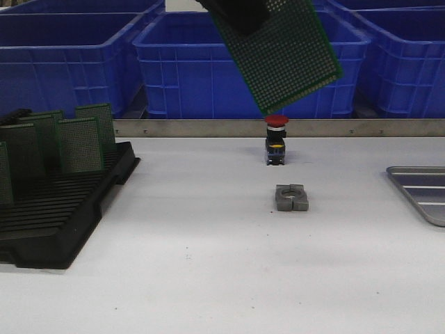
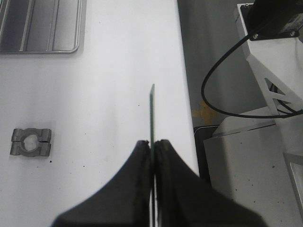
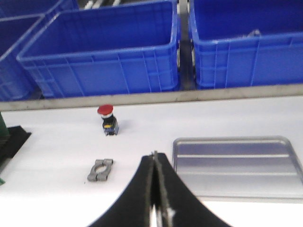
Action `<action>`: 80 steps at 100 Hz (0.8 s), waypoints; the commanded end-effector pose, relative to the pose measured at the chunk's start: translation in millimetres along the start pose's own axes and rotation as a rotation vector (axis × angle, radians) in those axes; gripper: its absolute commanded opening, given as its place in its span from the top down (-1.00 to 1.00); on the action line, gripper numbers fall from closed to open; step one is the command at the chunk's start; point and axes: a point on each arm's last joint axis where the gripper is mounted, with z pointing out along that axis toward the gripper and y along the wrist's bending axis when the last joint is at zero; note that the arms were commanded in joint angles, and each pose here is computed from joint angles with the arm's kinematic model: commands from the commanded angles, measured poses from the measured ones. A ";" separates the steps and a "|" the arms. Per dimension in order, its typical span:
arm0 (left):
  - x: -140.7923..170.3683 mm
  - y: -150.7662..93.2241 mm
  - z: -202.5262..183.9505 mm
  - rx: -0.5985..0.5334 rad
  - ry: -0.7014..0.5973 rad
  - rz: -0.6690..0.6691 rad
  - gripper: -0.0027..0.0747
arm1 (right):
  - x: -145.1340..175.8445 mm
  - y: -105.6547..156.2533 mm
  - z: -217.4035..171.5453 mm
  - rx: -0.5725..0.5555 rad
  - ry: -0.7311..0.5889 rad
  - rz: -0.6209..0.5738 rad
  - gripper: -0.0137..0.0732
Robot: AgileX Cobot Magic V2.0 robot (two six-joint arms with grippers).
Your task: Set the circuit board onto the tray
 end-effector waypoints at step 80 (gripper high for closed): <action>-18.1 -18.2 -18.2 0.027 -0.077 0.025 0.98 | -22.3 12.0 25.1 -0.097 0.094 0.070 -0.50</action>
